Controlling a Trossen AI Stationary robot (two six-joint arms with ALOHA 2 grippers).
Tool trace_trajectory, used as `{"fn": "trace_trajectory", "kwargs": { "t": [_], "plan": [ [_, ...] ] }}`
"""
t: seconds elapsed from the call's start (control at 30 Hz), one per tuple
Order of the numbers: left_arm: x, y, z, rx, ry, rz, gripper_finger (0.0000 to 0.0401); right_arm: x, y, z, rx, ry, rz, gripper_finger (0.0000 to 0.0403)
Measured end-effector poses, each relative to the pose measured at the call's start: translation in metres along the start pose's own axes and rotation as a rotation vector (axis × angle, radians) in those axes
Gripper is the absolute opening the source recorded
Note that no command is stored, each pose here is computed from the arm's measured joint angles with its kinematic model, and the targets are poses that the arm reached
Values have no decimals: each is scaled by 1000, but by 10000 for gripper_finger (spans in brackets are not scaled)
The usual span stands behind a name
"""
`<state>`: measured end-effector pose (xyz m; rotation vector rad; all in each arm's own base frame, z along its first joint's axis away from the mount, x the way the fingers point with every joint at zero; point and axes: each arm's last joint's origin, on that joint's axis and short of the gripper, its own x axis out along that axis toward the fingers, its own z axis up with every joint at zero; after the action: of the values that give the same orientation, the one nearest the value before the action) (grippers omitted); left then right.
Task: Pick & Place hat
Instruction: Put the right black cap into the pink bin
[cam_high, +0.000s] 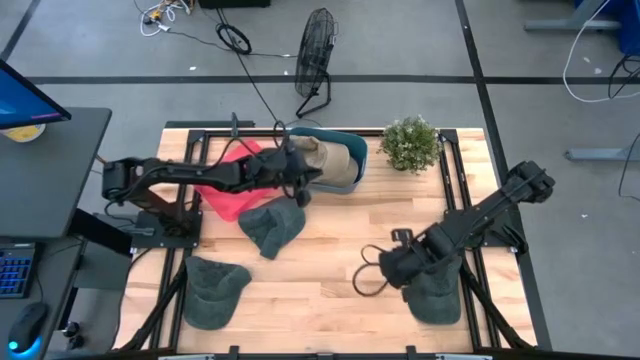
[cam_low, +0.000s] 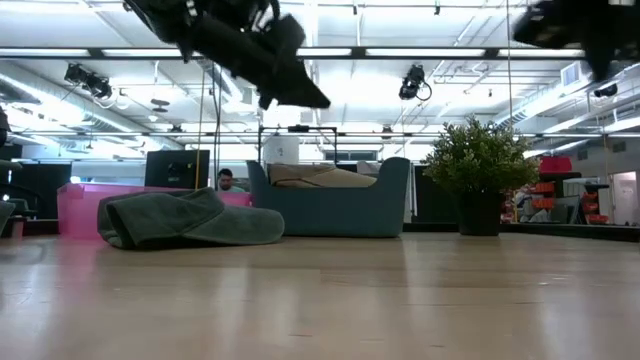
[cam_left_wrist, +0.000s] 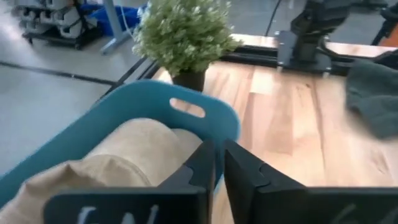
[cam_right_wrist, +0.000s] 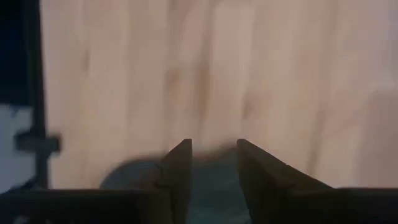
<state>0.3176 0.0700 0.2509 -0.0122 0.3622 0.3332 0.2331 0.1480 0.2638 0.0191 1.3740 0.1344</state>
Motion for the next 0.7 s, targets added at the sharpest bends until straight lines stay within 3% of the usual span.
{"fn": "trace_trajectory", "kwargs": {
  "t": [0.17,0.37,0.7],
  "plan": [
    [-18,-16,7,34,10,-53,75,7,17,-18,-15,72,26,127],
    [-41,-39,10,74,45,-136,109,6,34,-29,58,101,61,127],
    [-85,-85,16,145,16,-326,111,14,65,-47,152,65,143,127]
  ]
}}
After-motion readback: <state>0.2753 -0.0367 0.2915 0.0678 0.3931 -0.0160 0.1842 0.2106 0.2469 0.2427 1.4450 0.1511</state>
